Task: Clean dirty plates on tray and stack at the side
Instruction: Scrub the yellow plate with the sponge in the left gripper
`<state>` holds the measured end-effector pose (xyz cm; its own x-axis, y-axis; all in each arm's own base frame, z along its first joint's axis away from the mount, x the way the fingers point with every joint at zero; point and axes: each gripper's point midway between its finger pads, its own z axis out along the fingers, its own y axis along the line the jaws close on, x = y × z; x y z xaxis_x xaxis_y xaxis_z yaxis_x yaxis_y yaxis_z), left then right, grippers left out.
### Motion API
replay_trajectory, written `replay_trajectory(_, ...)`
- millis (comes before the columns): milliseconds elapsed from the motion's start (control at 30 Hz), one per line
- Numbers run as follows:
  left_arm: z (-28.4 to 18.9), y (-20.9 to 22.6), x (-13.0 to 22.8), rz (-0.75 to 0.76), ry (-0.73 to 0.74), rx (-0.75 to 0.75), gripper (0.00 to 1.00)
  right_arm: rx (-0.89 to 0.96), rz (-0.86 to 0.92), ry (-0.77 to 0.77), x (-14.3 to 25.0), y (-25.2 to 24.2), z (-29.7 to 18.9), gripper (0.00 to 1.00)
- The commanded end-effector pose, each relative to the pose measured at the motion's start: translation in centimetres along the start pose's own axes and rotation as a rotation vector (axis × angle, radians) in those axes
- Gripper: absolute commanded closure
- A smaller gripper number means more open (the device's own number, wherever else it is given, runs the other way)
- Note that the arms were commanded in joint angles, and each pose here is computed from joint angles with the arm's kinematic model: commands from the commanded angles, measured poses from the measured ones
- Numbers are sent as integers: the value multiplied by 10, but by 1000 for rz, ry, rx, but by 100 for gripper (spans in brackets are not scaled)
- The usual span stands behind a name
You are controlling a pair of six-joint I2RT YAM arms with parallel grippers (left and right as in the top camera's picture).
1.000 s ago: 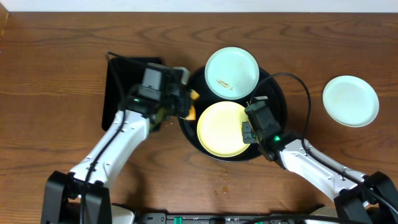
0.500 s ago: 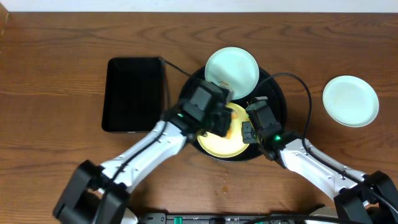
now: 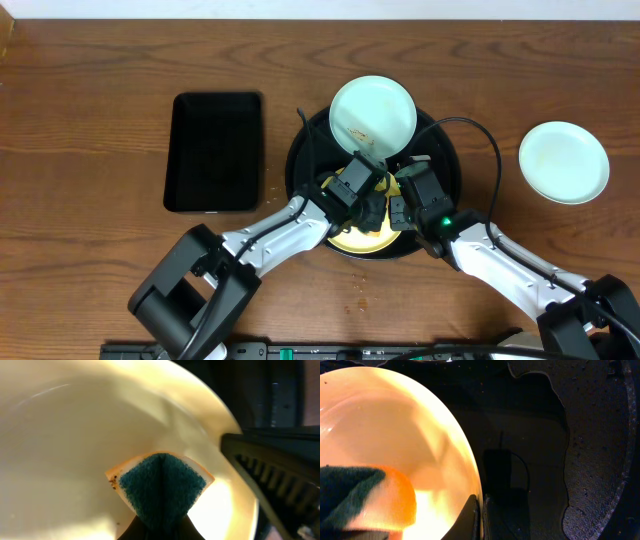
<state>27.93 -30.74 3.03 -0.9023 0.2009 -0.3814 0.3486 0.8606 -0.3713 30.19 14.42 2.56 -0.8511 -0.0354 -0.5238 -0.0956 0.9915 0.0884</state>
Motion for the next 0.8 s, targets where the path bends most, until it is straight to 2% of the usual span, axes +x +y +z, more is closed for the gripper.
replay_trajectory(0,5,21,1,-12,-20,-94,93,18,16,8,1,-8,2,99)
replay_trajectory(333,1,45,-12,4,-95,-237,93,18,16,8,1,-8,2,99)
replay_trajectory(467,-13,63,-38,89,-209,-372,93,18,16,7,0,-8,2,99)
replay_trajectory(533,-25,66,-52,82,-263,-401,92,18,16,7,0,-8,2,99)
replay_trajectory(667,-51,49,-72,38,-341,-328,93,17,9,5,0,-7,2,99)
replay_trajectory(767,-58,20,-68,-10,-315,-164,92,16,8,5,0,-7,2,99)
